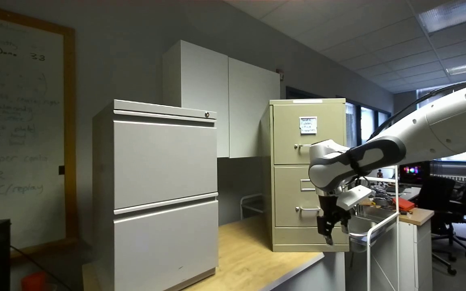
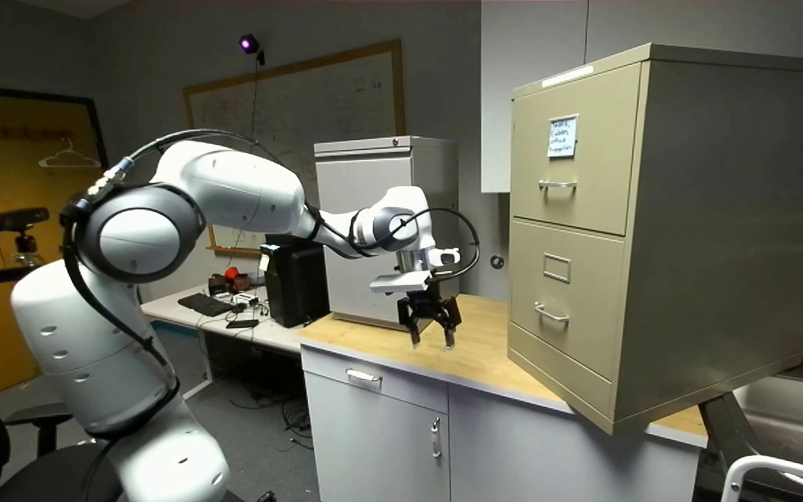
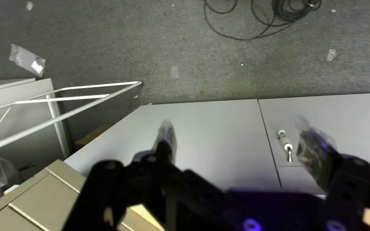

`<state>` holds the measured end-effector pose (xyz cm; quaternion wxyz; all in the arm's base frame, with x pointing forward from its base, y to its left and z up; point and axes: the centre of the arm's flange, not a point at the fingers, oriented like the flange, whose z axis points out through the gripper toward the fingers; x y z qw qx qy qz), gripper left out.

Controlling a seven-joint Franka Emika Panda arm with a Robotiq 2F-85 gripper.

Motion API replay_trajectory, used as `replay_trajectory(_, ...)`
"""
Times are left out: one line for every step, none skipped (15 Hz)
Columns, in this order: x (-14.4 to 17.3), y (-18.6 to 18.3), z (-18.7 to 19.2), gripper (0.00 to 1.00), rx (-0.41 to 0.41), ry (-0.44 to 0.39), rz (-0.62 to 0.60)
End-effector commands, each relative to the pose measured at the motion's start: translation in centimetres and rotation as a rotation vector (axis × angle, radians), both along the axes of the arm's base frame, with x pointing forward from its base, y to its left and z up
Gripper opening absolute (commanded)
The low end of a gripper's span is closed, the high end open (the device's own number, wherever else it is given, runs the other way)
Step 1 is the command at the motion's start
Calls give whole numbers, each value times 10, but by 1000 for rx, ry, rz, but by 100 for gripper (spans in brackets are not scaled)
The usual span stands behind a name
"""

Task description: Open the bottom right drawer

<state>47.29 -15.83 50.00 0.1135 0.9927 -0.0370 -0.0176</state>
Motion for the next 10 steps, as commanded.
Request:
replay_trajectory(38,10,16,100,-111,10,4)
replay_trajectory(45,13,18,100,-133,10,8)
replay_trajectory(54,17,20,100,-155,15,13)
replay_trajectory(62,19,22,100,-179,19,16)
replay_trajectory(69,21,23,100,-205,22,15)
replay_trajectory(78,21,22,100,-235,26,12)
replay_trajectory(86,20,22,100,-267,32,6)
replay_trajectory(94,18,21,100,-303,37,-2)
replay_trajectory(101,16,20,100,-346,43,-13)
replay_trajectory(110,12,18,100,-390,48,-24)
